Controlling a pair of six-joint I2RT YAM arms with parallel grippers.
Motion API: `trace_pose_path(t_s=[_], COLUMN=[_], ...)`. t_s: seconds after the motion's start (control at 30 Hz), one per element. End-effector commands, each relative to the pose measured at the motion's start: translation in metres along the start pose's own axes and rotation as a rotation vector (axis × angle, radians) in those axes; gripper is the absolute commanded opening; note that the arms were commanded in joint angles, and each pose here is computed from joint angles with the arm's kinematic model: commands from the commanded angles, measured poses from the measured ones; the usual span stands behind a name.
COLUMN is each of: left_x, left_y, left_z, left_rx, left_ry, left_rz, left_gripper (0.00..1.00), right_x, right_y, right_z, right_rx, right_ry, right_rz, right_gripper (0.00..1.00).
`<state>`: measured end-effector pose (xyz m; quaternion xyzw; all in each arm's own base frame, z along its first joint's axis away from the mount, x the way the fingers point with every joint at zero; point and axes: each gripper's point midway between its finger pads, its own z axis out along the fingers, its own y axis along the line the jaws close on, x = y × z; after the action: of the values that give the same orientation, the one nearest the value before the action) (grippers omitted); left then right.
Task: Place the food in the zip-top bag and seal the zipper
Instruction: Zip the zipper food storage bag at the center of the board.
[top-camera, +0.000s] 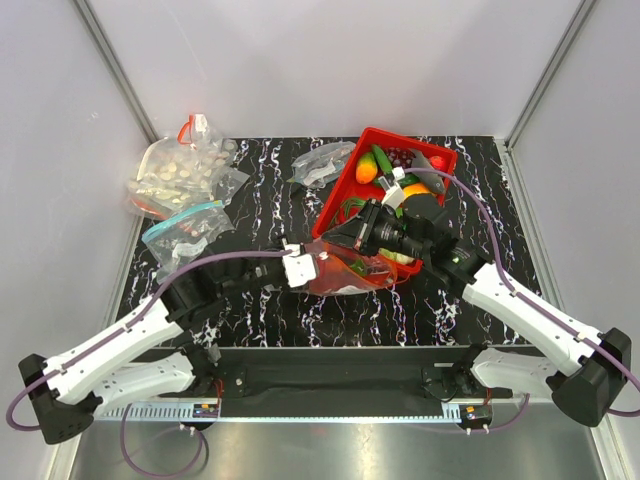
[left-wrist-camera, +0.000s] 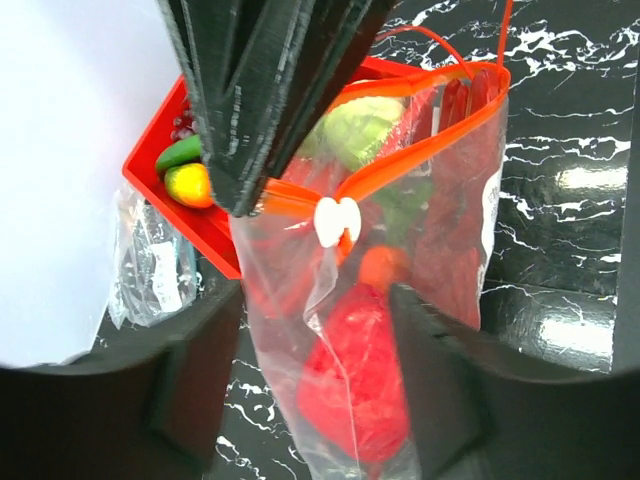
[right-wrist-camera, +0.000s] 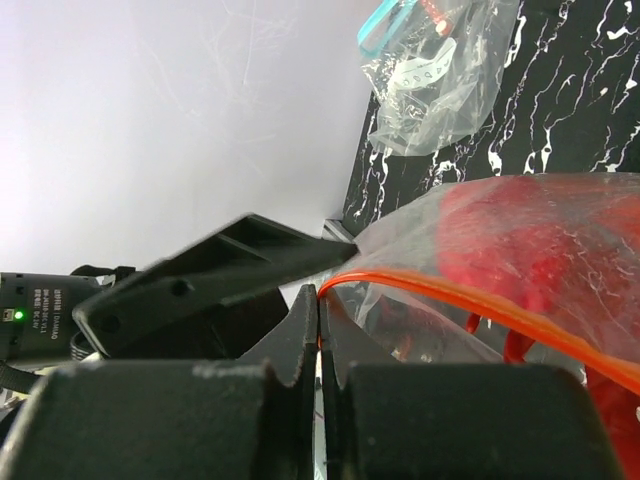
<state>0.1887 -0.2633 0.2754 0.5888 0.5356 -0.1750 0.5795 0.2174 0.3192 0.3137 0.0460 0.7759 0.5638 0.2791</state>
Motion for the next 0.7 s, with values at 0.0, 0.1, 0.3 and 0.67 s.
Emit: trace_pose_path(t_s=[0.0,0.1,0.3,0.67], left_x=[-0.010,-0.007,-0.012,-0.020], left_y=[0.002,0.008,0.001,-0.025], left_z=[0.008,0.013,0.012,-0.002], left_rx=[-0.007,-0.026,0.017,0.151], left_ry=[-0.050,-0.026,-0.042,-0.130], left_rz=[-0.002,-0.015,-0.042,-0.171], left_gripper=[0.56,0.28,0.00,0.00], right_x=[-0.009,-0.007,-0.001,0.018], right_y=[0.035,0.040,0.029,-0.014], right_z=[-0.006,-0.006,-0.003,-0.024], right_rx=[-0.119,-0.149,-0.131,-0.001], right_ry=[-0.033,-0.020,-0.004,0.051], right_rz=[-0.020,-0.027,-0.030,-0.237], right_gripper=[0.00,0.00,0.08,0.67])
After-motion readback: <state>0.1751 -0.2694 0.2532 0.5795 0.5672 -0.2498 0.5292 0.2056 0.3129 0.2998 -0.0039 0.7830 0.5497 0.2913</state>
